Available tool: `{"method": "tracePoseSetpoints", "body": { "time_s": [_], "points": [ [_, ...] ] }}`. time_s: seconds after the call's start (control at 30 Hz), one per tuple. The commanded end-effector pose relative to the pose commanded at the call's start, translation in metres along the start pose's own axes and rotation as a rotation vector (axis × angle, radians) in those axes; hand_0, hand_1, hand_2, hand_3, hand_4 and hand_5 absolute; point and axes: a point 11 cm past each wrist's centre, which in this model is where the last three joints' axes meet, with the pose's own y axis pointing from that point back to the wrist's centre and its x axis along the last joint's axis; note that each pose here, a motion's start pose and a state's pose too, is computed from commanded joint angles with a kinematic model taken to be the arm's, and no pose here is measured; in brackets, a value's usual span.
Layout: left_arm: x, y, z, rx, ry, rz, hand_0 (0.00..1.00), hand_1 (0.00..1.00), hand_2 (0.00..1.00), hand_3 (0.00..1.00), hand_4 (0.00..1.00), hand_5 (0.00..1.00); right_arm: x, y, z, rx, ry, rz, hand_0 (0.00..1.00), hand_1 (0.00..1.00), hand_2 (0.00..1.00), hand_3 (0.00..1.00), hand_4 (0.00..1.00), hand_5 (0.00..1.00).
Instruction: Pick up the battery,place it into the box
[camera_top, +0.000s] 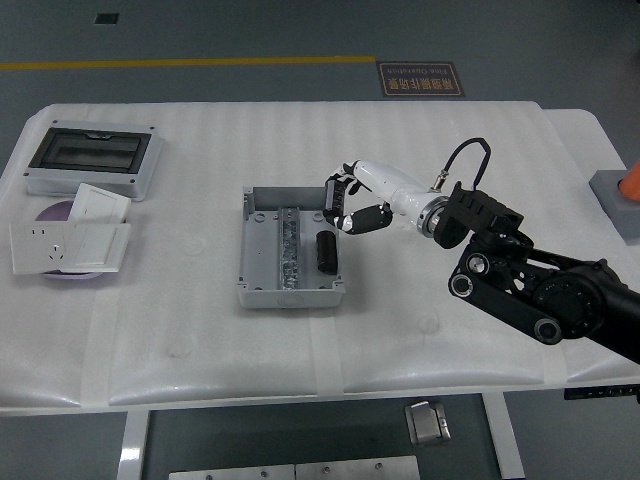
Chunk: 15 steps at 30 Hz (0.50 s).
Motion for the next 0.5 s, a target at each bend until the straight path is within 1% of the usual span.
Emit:
{"method": "tracePoseSetpoints", "body": {
  "time_s": [0.03, 0.1, 0.2, 0.23, 0.4, 0.43, 0.5],
  "points": [
    [0.000, 0.000, 0.000, -0.002, 0.000, 0.002, 0.639, 0.632, 0.541, 0.590, 0.542, 0.133, -0.003, 0.001, -0.008, 0.021, 0.004, 0.000, 0.835, 0.674, 0.664, 0.684, 0.605, 0.285],
    [0.001, 0.000, 0.001, -0.004, 0.003, 0.004, 0.639, 0.632, 0.541, 0.590, 0.542, 0.133, -0.011, 0.002, -0.017, 0.046, 0.015, -0.003, 0.835, 0.674, 0.664, 0.684, 0.605, 0.285],
    [0.001, 0.000, 0.001, -0.002, 0.003, 0.002, 0.639, 0.632, 0.541, 0.590, 0.542, 0.133, -0.021, 0.002, -0.022, 0.059, 0.026, -0.014, 0.835, 0.674, 0.664, 0.684, 0.605, 0.285],
    [0.001, 0.000, 0.001, -0.001, 0.003, 0.002, 0.639, 0.634, 0.541, 0.591, 0.549, 0.135, -0.024, 0.002, -0.022, 0.061, 0.030, -0.018, 0.998, 0.998, 0.998, 0.998, 0.813, 0.376],
    [0.001, 0.000, 0.001, -0.003, 0.001, 0.000, 0.639, 0.634, 0.541, 0.591, 0.549, 0.135, -0.037, 0.001, -0.022, 0.057, 0.059, -0.043, 0.998, 0.998, 0.998, 0.998, 0.813, 0.376],
    [0.000, 0.000, 0.001, -0.002, 0.001, -0.001, 0.639, 0.634, 0.537, 0.591, 0.554, 0.135, -0.039, 0.001, -0.022, 0.056, 0.063, -0.047, 0.998, 0.998, 0.998, 0.998, 0.842, 0.374],
    [0.000, 0.000, 0.001, -0.001, 0.001, -0.002, 0.639, 0.634, 0.537, 0.591, 0.554, 0.135, -0.041, 0.001, -0.021, 0.055, 0.070, -0.052, 0.998, 0.998, 0.998, 0.998, 0.842, 0.374]
  ]
}}
